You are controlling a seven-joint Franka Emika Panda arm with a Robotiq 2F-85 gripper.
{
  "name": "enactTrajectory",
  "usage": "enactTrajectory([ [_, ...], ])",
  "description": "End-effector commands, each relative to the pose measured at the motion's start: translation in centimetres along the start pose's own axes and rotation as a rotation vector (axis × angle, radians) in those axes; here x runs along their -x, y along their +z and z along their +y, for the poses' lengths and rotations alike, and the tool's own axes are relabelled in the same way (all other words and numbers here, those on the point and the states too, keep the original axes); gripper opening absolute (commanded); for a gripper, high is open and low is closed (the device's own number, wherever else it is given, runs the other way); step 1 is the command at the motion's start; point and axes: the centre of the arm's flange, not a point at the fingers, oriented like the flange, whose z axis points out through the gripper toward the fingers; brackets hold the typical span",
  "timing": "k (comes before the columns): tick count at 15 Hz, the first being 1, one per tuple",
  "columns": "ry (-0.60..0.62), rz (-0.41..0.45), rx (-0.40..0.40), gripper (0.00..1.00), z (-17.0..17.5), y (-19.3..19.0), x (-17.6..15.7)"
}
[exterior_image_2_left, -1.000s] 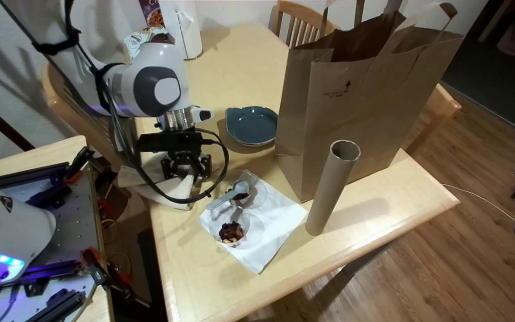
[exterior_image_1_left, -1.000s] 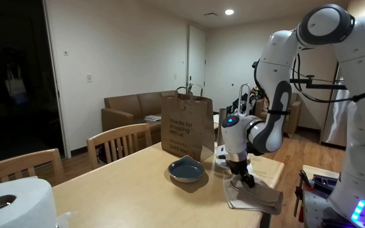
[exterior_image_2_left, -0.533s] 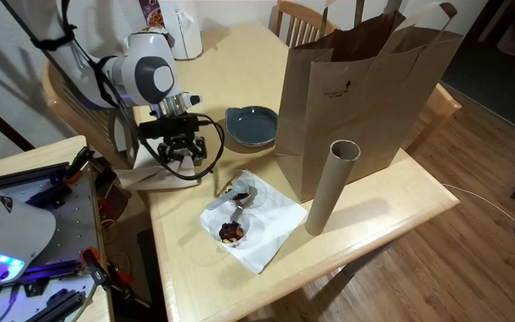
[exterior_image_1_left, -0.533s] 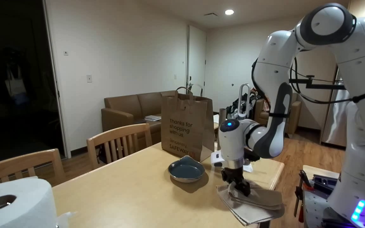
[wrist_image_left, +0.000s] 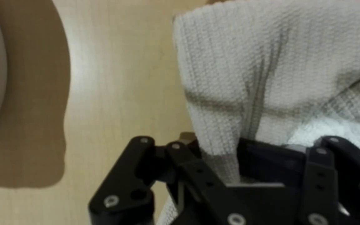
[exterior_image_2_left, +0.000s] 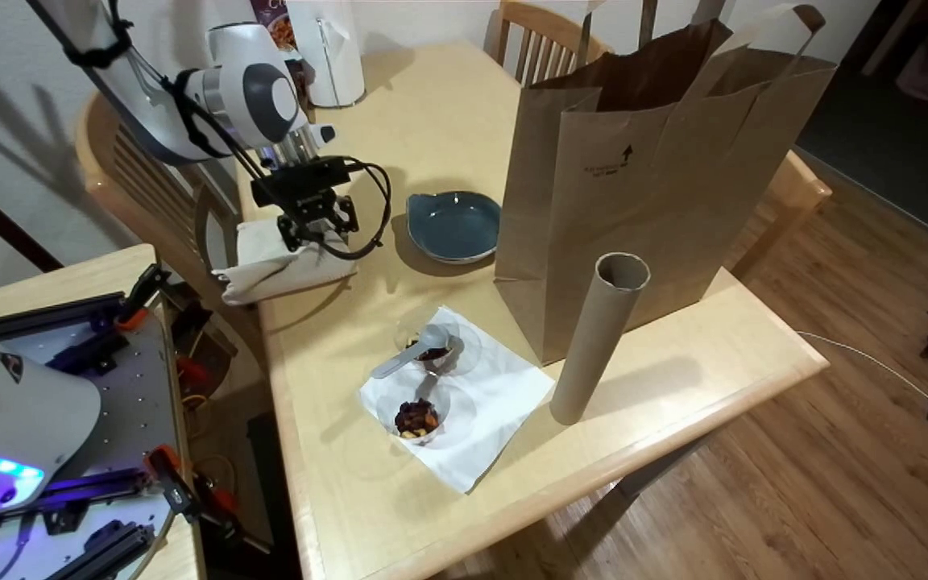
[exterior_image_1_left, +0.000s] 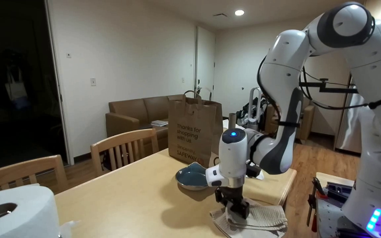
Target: Use the towel to wipe the table
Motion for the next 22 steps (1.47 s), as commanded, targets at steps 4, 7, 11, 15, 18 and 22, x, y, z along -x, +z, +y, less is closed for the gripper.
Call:
enactTrajectory([
  [4, 0.055, 0.090, -0.099, 0.03, 0.0, -3.6, -0.6],
  [7, 0.143, 0.089, -0.130, 0.03, 0.5, -2.8, 2.1],
  [11, 0.242, 0.053, -0.153, 0.03, 1.1, -0.6, 6.8],
  [15, 0.317, 0.041, -0.163, 0.03, 1.4, 0.6, 10.3],
  [18, 0.380, 0.010, -0.143, 0.03, 1.4, 0.1, 13.0],
  [22, 0.501, -0.051, -0.109, 0.03, 1.4, -0.6, 18.2],
])
